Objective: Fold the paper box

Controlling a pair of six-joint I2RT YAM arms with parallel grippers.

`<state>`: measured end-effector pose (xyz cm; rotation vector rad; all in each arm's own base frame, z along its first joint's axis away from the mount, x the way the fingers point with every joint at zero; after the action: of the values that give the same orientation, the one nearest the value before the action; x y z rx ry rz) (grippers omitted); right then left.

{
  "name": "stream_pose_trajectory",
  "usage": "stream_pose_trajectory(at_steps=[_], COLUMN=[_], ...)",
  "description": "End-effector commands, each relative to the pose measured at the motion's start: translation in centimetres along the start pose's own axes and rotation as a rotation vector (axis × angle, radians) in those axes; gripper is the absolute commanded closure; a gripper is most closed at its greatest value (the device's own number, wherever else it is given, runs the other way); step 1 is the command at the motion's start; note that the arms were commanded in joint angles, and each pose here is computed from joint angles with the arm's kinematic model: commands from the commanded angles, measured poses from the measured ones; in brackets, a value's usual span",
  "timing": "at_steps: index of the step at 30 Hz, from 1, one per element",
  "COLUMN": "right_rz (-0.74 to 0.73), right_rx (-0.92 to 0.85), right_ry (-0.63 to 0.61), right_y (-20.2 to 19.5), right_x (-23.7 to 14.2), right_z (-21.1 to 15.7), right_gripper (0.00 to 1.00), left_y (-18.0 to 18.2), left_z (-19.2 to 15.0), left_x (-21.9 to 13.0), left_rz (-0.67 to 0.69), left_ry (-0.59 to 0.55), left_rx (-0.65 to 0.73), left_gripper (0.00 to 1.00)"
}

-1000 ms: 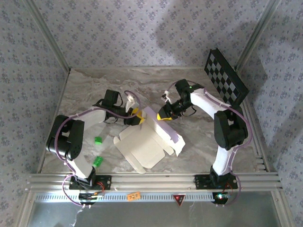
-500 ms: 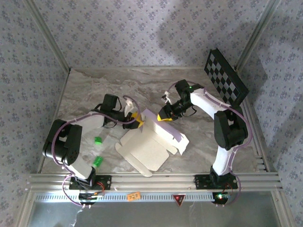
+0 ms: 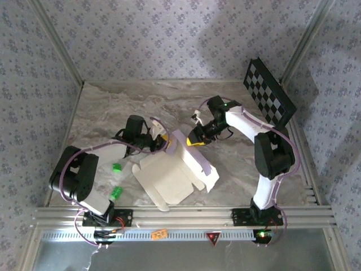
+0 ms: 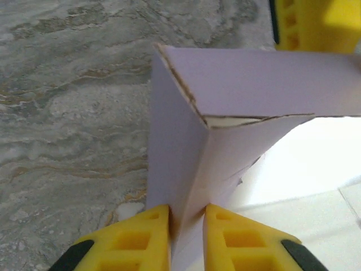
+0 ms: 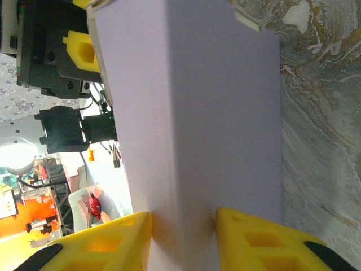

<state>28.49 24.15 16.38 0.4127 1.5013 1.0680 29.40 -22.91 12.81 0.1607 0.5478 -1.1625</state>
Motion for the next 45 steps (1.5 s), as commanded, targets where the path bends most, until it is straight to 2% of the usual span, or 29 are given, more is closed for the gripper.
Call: stream_pose_trajectory(at_steps=[1,7,13,25,34,42,44,45], right_rz=[-0.049,-0.062,-0.09,-0.224,-0.439,-0.375,-0.355,-0.349], right_rx=[-0.028,-0.03,-0.033,-0.091,-0.089,-0.03,-0.039,-0.047], right_ry=[0.022,0.014,-0.04,-0.171,-0.316,-0.22,-0.212,-0.21], right_y=[-0.4,-0.2,0.5,4.4,3.6,1.2,1.6,1.8], right_x=[0.9,1.0,0.5,-0.4,-2.2,0.2,0.7,0.9], right_z=[-0.3,-0.2,0.0,0.4,-0.3,-1.4,-1.5,-1.5], right_gripper=[0.64,0.59,0.53,0.57,0.54,0.57,0.58,0.58], left_y=[-0.3,-0.6,-0.5,-1.1,-1.2,-1.2,-1.0,-0.8], left_z=[-1.3,-1.6,-2.2,-0.9,-3.4,-3.8,-3.6,-3.5], left_x=[1.1,1.8,1.5,-0.6,-0.8,-0.7,-0.6,-0.6], left_rz=[0.044,0.108,0.22,0.368,0.407,0.407,0.416,0.42], left_ry=[0.04,0.054,0.048,-0.166,-0.172,-0.174,-0.177,-0.18], left_rx=[-0.046,-0.01,0.009,0.003,0.004,0.001,-0.009,-0.015], left_gripper=[0.86,0.95,1.0,1.0,0.99,0.98,0.93,0.86])
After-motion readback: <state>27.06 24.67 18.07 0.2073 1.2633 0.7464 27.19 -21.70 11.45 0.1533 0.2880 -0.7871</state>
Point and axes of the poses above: each hand's point on the last joint's axis, 136 mm out from that joint toward the fingers, its own x axis out along the fingers, its own y axis along the line the jaws close on, z = x × y, the point moved 4 cm from there along -x, back along the fingers, and after that the axes turned 3 degrees about x, right-handed, at the moved point
